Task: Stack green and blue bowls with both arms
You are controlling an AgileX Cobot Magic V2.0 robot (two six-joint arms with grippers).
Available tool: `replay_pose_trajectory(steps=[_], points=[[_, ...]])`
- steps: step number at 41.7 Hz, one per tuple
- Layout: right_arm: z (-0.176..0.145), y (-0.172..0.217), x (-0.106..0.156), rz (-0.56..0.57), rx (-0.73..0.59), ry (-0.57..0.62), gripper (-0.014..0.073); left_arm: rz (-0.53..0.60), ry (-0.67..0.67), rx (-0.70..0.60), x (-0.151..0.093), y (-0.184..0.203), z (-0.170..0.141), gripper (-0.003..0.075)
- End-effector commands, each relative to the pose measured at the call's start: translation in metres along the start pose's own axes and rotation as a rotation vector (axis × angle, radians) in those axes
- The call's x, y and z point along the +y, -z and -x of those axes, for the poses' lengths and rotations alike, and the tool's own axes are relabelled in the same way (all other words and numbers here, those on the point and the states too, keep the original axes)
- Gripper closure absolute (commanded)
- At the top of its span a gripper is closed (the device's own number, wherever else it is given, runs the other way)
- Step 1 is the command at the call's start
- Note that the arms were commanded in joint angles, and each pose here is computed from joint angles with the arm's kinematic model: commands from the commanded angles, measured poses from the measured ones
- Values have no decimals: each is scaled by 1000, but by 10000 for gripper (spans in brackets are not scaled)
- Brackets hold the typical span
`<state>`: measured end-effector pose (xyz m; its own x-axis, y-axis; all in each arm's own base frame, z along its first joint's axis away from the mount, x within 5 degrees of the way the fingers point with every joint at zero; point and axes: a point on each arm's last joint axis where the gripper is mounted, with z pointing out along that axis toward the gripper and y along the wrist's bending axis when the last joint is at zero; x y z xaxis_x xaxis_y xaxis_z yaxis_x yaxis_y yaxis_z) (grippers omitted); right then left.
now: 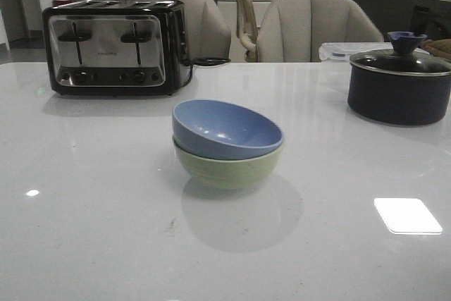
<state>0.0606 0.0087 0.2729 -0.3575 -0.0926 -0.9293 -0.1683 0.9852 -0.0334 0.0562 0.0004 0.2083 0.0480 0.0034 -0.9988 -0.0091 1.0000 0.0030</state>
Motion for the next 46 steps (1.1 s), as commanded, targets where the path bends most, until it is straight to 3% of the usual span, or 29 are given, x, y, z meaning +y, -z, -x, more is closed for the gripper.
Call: replay_pose_trajectory(steps=[1, 9, 20, 29, 46], points=[[-5, 3, -4, -81, -244, -1, 561, 4, 8, -90, 0, 1, 3, 618], [-43, -6, -4, -129, -367, -6, 561, 4, 8, -90, 0, 1, 3, 618], [-65, -19, -2, -111, -465, -40, 561, 4, 8, -90, 0, 1, 3, 618], [-60, -16, -2, -110, -529, -41, 561, 4, 8, -90, 0, 1, 3, 618], [-60, -16, -4, -152, -523, -46, 561, 4, 8, -90, 0, 1, 3, 618]])
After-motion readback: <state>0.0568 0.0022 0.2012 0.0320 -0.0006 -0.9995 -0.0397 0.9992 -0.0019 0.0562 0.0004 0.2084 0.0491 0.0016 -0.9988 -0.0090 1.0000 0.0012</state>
